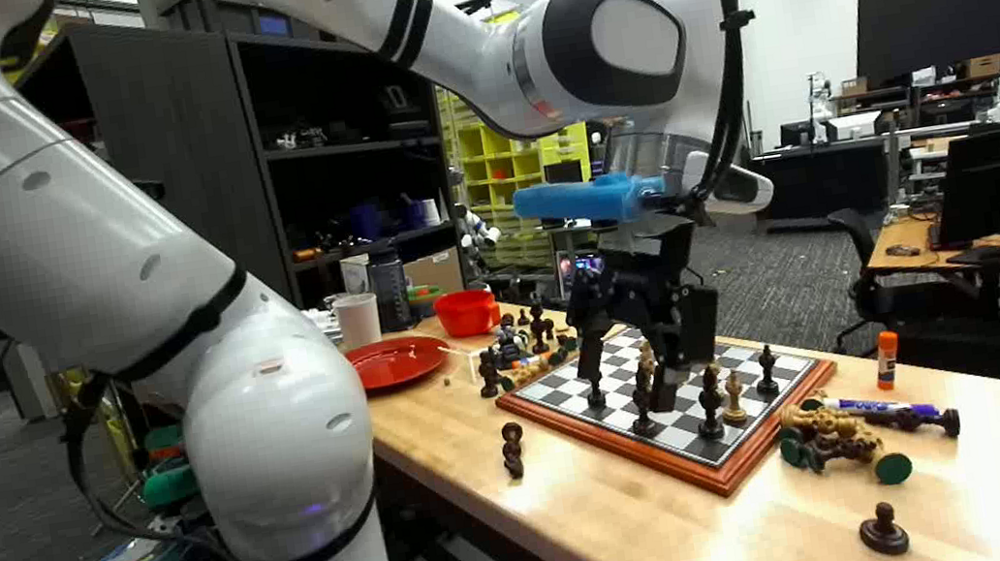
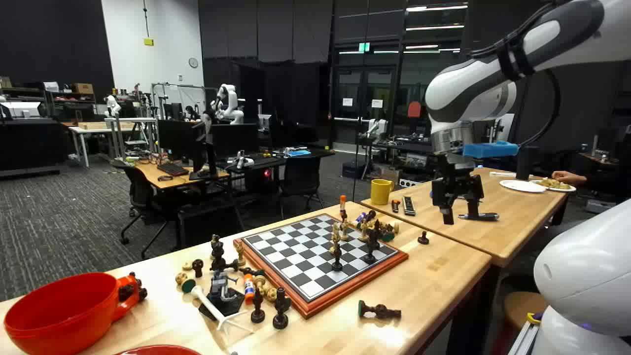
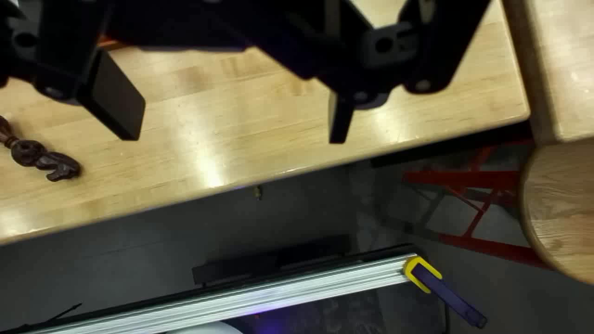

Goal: Pick up two black pieces from the table and place them on the chess board

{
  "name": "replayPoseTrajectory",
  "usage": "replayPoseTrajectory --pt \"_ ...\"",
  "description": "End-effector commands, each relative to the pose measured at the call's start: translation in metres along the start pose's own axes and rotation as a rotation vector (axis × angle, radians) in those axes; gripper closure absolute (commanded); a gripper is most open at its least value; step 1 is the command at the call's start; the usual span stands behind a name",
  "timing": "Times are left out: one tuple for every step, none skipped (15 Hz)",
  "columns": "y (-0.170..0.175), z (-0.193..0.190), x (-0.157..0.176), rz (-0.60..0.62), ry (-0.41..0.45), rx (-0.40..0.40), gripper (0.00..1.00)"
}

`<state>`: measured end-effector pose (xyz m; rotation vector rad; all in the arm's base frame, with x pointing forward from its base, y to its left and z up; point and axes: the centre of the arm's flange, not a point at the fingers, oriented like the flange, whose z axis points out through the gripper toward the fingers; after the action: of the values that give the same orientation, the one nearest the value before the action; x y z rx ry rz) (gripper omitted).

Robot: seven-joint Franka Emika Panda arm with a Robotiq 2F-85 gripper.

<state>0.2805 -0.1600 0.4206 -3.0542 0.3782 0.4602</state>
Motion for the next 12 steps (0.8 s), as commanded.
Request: replayPoseTrajectory --pt "0.000 0.000 0.000 0.000 0.000 0.000 0.00" --pt "0.000 0.000 0.000 0.000 0.000 0.000 0.00" --pt "0.000 0.000 0.000 0.000 0.000 0.000 0.00" --pt "0.000 0.000 0.000 0.000 -0.001 0.000 0.00" --pt "0.000 0.000 0.000 0.000 -0.001 0.000 0.00" --pt "0.000 0.000 0.000 0.000 -0.001 0.000 0.00" --pt "0.000 0.000 0.000 0.000 -0.001 0.000 0.00" --pt "-0.002 0.000 0.000 -0.008 0.002 -0.003 0.00" --pt "-0.006 0.000 -0.001 -0.020 0.007 0.001 0.00" --pt "-0.014 0.001 -0.004 -0.045 0.006 0.001 0.00" --pt "-0.021 0.002 -0.006 -0.071 0.012 -0.004 0.00" --pt "-0.032 0.004 -0.009 -0.107 0.016 -0.007 0.00"
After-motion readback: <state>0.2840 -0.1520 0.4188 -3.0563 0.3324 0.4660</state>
